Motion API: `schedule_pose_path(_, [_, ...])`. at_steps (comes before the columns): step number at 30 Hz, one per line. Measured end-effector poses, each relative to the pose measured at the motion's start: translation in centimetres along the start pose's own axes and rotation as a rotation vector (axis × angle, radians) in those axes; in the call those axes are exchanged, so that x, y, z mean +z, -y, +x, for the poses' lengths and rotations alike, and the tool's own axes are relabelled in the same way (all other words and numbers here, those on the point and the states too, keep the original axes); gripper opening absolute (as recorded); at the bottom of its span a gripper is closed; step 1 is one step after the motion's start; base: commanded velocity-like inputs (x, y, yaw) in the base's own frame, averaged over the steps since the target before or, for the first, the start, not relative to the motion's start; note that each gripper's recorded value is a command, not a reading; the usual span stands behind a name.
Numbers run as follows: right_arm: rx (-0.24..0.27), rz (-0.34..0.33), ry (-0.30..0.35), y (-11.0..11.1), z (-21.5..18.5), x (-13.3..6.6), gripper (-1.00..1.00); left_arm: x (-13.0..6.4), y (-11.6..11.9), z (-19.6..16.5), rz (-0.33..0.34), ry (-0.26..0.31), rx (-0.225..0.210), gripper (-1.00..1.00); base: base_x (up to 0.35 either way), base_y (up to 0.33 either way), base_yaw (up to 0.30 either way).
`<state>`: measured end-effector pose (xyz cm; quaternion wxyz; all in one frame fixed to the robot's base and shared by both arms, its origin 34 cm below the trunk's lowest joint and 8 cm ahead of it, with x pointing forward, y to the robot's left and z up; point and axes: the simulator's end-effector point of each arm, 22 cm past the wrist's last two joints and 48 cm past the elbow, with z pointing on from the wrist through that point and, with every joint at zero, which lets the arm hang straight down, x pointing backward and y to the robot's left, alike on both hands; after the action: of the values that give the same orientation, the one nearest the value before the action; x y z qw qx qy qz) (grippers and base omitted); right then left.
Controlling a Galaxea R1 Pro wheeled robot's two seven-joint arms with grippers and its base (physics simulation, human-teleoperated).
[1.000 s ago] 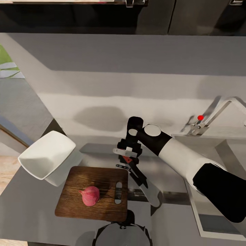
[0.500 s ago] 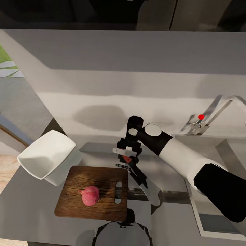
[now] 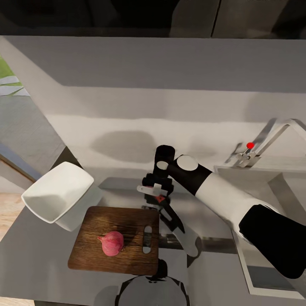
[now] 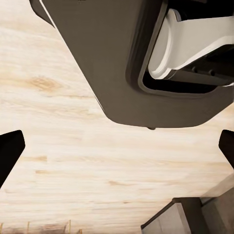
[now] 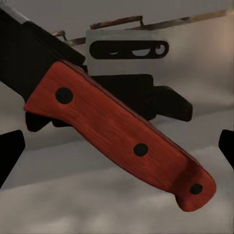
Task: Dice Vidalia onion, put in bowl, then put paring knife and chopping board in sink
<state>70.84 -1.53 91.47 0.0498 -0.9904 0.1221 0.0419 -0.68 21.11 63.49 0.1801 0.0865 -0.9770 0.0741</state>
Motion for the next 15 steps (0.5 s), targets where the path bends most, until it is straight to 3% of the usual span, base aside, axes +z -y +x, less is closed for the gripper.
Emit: schedule_pose_path(15, [-0.044, -0.041, 0.001, 0.0, -1.4, 1.1, 1.0, 0.0, 0.0, -1.4, -0.002, 0.061, 0.009, 1.0, 0.0, 0.0, 0.0])
